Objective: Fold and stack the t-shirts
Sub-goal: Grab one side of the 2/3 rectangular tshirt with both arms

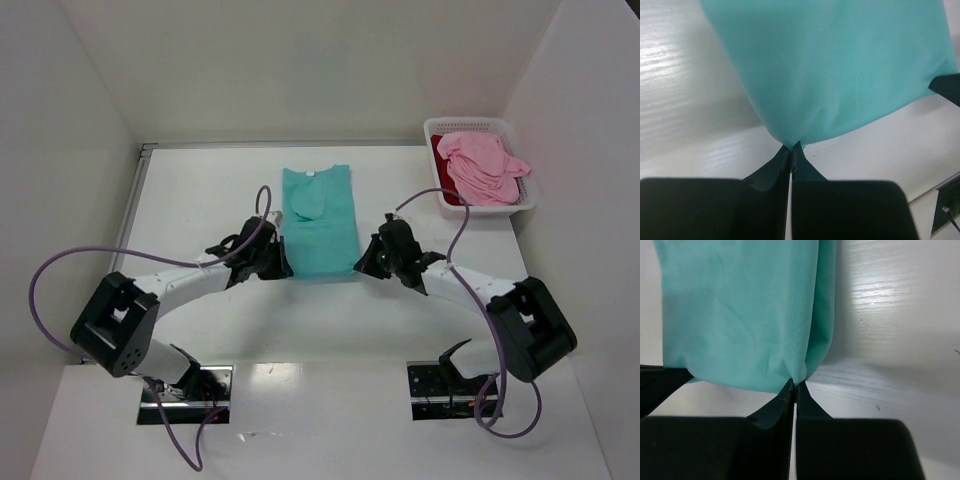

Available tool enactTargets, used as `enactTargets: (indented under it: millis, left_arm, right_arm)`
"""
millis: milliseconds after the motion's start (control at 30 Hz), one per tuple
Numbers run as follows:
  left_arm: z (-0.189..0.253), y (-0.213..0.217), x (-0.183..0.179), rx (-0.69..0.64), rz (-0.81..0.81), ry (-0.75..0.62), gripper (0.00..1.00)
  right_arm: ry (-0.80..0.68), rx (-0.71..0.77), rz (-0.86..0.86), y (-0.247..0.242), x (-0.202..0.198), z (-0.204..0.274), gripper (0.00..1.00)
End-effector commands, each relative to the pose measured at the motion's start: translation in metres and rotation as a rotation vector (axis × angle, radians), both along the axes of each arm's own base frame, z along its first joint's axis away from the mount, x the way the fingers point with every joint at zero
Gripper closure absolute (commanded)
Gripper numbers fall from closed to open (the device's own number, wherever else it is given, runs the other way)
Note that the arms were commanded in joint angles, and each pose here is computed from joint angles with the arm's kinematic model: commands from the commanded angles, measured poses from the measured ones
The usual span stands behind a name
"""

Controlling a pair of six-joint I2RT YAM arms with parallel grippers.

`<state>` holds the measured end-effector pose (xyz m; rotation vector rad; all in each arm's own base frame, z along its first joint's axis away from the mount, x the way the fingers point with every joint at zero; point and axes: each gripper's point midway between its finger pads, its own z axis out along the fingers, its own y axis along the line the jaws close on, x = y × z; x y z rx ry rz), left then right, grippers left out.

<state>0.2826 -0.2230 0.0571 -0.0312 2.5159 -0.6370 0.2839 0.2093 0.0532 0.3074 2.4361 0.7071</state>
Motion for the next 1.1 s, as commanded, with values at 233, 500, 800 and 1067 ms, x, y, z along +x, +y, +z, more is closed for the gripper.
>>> enactTargets:
  millis: [233,500,800,1067]
  left_arm:
    - [0.022,0.0,-0.039,0.033,0.016,0.01,1.0]
    - [0.073,0.011,-0.046,-0.007,0.089,-0.089,1.0]
    - [0.104,0.027,-0.019,0.067,0.184,-0.212,1.0]
    - [0.11,0.025,0.045,0.116,0.193,-0.27,1.0]
  right_arm:
    - [-0.042,0.025,-0.05,-0.015,-0.019,0.031,1.0]
    - [-0.148,0.115,-0.022,-0.013,-0.028,0.09,1.0]
    - [-0.227,0.094,0.003,-0.004,-0.009,0.115,1.0]
    - [-0.316,0.062,-0.008,0.006,0.052,0.139,1.0]
